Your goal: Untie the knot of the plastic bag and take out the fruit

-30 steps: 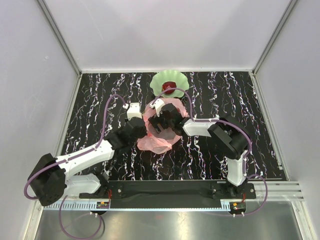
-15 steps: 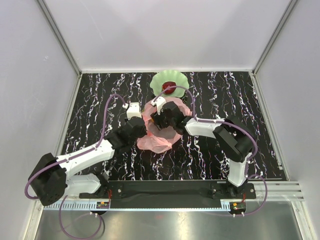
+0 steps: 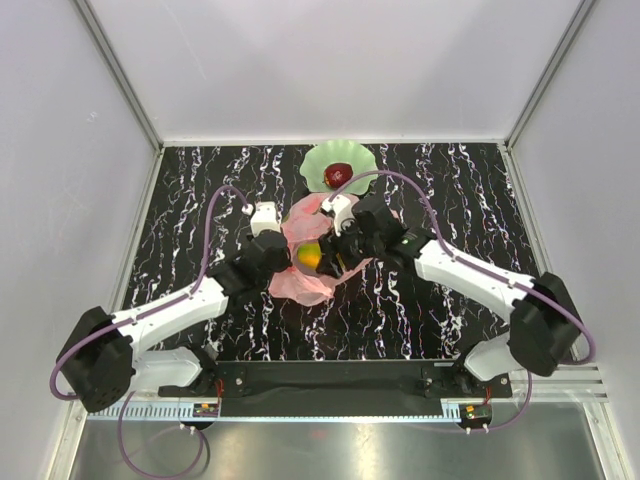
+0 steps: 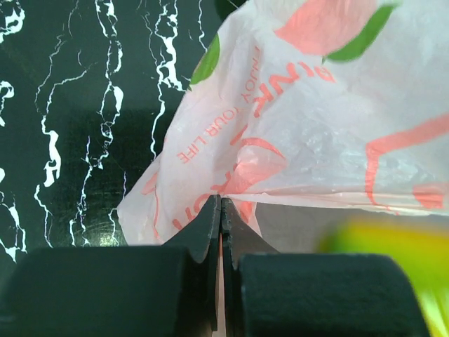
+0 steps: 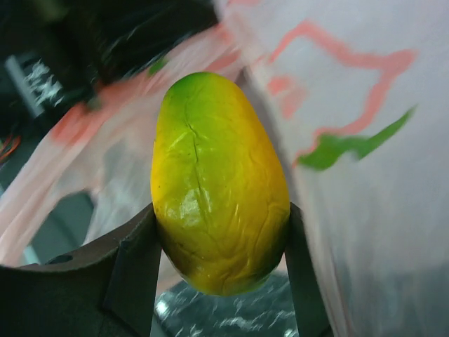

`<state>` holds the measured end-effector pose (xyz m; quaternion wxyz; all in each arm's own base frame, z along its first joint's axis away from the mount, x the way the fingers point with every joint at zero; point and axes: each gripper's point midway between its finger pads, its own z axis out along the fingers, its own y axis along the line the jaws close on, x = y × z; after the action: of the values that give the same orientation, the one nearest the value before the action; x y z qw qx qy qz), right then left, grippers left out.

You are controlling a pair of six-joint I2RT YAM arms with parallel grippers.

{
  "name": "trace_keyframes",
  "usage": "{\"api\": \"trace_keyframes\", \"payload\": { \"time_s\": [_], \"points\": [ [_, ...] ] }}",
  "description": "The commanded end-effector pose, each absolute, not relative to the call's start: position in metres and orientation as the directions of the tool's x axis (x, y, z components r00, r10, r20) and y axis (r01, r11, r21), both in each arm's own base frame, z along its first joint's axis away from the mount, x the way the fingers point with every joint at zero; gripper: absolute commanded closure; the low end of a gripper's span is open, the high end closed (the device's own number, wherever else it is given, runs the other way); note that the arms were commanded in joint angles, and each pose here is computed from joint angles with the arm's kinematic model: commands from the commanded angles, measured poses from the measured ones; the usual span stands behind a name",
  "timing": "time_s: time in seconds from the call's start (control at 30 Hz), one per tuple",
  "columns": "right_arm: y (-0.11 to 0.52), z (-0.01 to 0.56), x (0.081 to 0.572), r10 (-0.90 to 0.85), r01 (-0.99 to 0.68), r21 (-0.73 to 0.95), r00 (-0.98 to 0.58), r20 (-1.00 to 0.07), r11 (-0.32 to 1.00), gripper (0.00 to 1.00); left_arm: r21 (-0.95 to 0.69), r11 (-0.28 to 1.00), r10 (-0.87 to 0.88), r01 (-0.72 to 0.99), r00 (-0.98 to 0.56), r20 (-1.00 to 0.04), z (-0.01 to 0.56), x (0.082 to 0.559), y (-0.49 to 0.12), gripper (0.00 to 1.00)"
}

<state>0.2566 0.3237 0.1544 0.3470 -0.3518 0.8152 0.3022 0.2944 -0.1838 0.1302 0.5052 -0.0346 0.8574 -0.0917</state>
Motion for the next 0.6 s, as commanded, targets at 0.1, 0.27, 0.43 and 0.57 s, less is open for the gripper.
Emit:
{"api": "trace_keyframes", "payload": {
  "time_s": [0.1,0.27,0.43,0.57],
  "points": [
    [0.303,0.17,0.176,-0.472,-0.8,0.443,-0.598,-0.648,0.404,0.96,-0.256,0.966,-0.225,0.02,-0.418,-0.88,0.166,0.31,-0.189,1.0],
    [0.306,0.223,0.15,-0.395,-0.846,0.472,-0.533,-0.749,0.247,0.99,-0.263,0.964,-0.23,0.022,-0.423,-0.877,0.168,0.309,-0.19,1.0],
    [0.308,0.273,0.136,-0.272,-0.889,0.438,-0.459,-0.846,0.135,0.97,-0.274,0.961,-0.235,0.026,-0.439,-0.867,0.159,0.3,-0.185,1.0],
    [0.311,0.295,0.129,-0.219,-0.895,0.44,-0.444,-0.869,0.07,1.0,-0.294,0.955,-0.251,0.032,-0.443,-0.861,0.158,0.294,-0.183,1.0]
  ]
}}
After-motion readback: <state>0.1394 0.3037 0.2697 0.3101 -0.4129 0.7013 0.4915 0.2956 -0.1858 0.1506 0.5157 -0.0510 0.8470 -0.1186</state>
